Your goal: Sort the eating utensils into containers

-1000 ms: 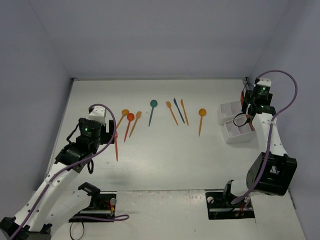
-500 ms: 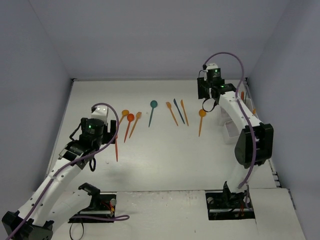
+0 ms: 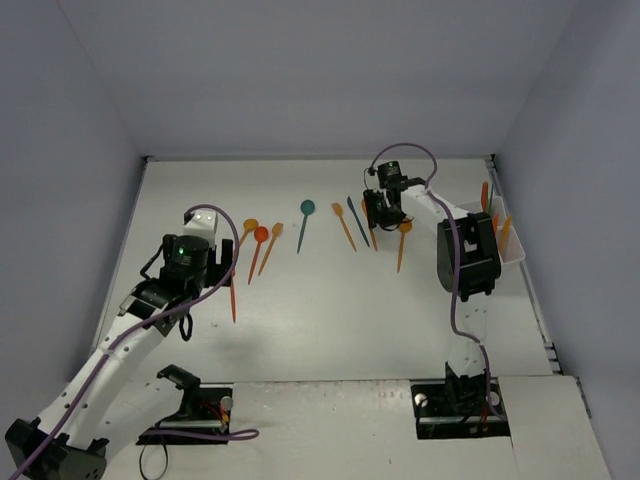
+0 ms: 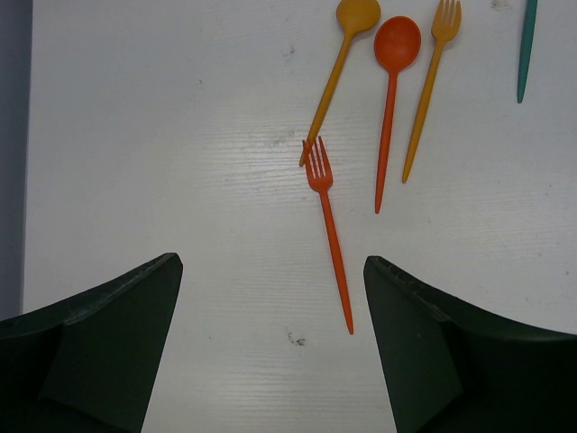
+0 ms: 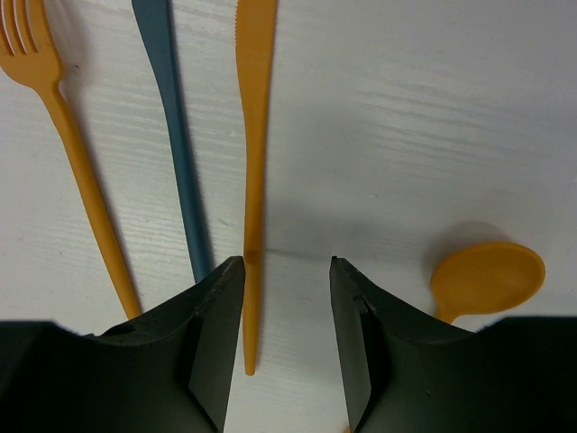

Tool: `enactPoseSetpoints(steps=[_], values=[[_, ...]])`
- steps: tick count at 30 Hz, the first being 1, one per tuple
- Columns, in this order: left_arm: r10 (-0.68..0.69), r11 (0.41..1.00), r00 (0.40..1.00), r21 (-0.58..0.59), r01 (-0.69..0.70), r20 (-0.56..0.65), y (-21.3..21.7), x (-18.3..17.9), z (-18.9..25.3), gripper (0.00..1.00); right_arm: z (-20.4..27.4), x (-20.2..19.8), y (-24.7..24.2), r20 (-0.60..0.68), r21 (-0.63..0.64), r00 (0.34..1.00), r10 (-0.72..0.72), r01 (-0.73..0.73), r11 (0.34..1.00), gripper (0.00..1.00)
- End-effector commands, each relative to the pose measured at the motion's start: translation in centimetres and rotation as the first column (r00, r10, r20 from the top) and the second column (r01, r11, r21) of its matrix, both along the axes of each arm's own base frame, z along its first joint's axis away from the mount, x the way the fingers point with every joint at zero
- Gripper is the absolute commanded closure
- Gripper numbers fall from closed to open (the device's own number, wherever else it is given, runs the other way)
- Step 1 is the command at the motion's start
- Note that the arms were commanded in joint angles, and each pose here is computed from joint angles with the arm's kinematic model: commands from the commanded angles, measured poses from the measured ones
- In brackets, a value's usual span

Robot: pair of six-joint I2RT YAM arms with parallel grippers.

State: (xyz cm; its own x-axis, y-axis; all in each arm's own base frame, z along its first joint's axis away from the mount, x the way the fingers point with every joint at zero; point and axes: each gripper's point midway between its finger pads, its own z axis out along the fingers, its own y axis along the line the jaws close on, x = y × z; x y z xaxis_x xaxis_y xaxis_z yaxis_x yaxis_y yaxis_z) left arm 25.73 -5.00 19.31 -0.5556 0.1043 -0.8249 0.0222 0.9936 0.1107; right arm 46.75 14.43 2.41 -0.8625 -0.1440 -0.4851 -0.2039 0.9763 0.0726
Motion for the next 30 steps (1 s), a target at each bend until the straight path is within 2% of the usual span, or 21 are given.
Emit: enactPoseSetpoints(steps=[1,6,10,17,20,24,30], values=[[0.007,1.0,0.999,-0.015,-0.006,0.053,-0.1,1.0,1.3,0.2,2.4,1.8,1.3,0.07,0.036,0.997,0.011,-0.013,0.999,0.61],[0.003,1.0,0.999,-0.016,-0.003,0.047,-0.3,1.0,1.2,0.2,0.3,0.7,0.8,0.027,0.0,1.0,0.01,-0.009,1.0,0.63],[0.001,1.0,0.999,-0.018,0.0,0.046,-0.3,1.0,1.2,0.2,-1.7,-0.6,0.3,-0.011,-0.044,1.0,0.014,-0.014,0.999,0.71],[-0.006,1.0,0.999,-0.024,0.007,0.044,-0.5,1.0,1.2,0.2,-3.5,-2.7,0.3,-0.043,-0.053,0.999,0.013,-0.015,0.999,0.75],[-0.009,1.0,0.999,-0.024,0.01,0.041,-0.6,1.0,1.1,0.2,-3.4,-3.5,-0.3,-0.045,-0.062,0.999,-0.01,0.007,0.998,0.8],[-0.01,1.0,0.999,-0.029,0.012,0.045,-0.6,1.0,1.2,0.2,-3.5,-6.8,-1.3,-0.082,-0.073,0.995,-0.051,0.045,0.996,0.97],[-0.017,0.999,0.999,-0.037,0.019,0.045,-0.8,1.0,1.2,0.2,-3.2,-15.2,-3.3,-0.175,-0.108,0.976,-0.133,0.115,0.988,1.0]])
